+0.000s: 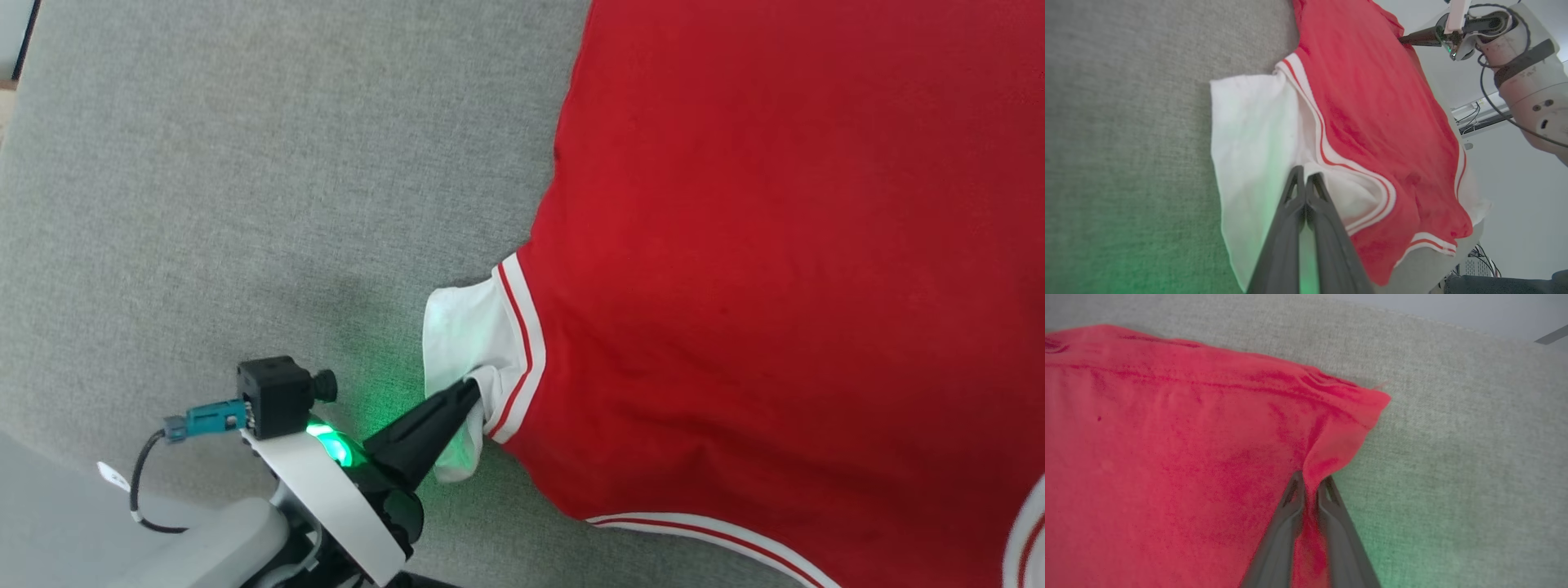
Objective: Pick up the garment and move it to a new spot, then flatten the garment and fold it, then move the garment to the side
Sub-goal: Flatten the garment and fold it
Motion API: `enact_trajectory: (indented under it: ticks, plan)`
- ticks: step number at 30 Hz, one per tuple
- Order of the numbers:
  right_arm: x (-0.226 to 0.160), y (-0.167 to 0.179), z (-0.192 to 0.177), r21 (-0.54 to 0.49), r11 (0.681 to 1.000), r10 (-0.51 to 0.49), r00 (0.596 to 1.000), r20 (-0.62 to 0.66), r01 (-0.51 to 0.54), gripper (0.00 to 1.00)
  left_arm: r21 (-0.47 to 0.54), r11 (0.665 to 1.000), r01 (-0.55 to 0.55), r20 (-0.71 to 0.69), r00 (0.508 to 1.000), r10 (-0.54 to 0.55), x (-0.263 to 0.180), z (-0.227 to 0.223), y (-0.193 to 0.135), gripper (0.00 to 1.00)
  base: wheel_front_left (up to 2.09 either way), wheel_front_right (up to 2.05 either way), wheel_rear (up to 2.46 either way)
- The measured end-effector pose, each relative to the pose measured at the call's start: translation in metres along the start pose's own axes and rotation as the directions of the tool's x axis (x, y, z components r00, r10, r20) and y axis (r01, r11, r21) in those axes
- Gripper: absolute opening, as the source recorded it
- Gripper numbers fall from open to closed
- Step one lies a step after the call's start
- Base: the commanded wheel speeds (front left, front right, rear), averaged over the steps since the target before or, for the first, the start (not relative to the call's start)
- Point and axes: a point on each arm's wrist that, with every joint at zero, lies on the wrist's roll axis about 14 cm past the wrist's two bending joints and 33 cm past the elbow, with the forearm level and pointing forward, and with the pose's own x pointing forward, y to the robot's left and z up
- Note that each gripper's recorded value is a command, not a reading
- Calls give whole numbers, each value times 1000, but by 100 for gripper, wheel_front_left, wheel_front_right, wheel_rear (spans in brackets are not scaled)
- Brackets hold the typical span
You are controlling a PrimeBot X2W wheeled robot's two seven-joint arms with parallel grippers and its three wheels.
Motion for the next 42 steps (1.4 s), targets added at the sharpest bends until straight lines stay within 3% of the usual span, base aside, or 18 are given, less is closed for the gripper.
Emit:
enact_trajectory:
  ticks: [9, 12, 15, 22, 26, 30, 33, 35, 36, 37, 38, 42]
  plan:
    - [-52, -4, -5, -97, 995, 10, 999, 44, -5, 0, 38, 999, 13, 76, 997, -16, -13, 20, -8, 0, 0, 0, 0]
    - [-77, -8, -24, -146, 989, 24, 999, 27, -20, 0, 47, 999, 13, 103, 995, -18, -21, 25, -11, 0, 0, 0, 0]
    - [-101, -14, -59, -194, 980, 45, 999, -22, -49, 0, 50, 999, 22, 118, 993, -28, -27, 26, -15, 0, 0, 0, 0]
    - [-158, -25, -174, -188, 970, 111, 971, -213, -152, 0, 71, 996, 61, 129, 989, -70, -29, 26, -27, 0, 0, 0, 0]
    - [-182, 1, -258, -131, 955, 204, 908, -367, -267, 0, 83, 993, 83, 129, 987, -94, -28, 26, -34, 0, 0, 0, 0]
    - [-205, 39, -318, -71, 924, 302, 833, -464, -375, 0, 96, 988, 118, 126, 984, -130, -24, 25, -45, 0, 0, 0, 0]
    - [-215, 58, -341, -44, 904, 348, 790, -504, -426, 0, 96, 988, 125, 114, 984, -136, -22, 23, -46, 0, 0, 0, 0]
    - [-217, 61, -339, -57, 903, 345, 799, -493, -426, 0, 102, 987, 127, 103, 985, -137, -21, 21, -45, 0, 0, 0, 0]
    - [-216, 59, -335, -62, 906, 342, 811, -475, -418, 20, 103, 986, 129, 98, 985, -139, -20, 20, -45, 0, 0, 0, 0]
    - [-215, 57, -328, -69, 910, 337, 828, -448, -408, 80, 104, 986, 130, 93, 986, -140, -20, 19, -45, 0, 0, 0, 0]
    - [-214, 55, -319, -80, 913, 332, 845, -419, -399, 100, 105, 986, 131, 91, 986, -141, -20, 19, -46, 0, 0, 0, 0]
    - [-215, 39, -281, -105, 928, 311, 898, -311, -358, 100, 106, 986, 127, 91, 986, -137, -23, 19, -45, 0, 0, 0, 0]
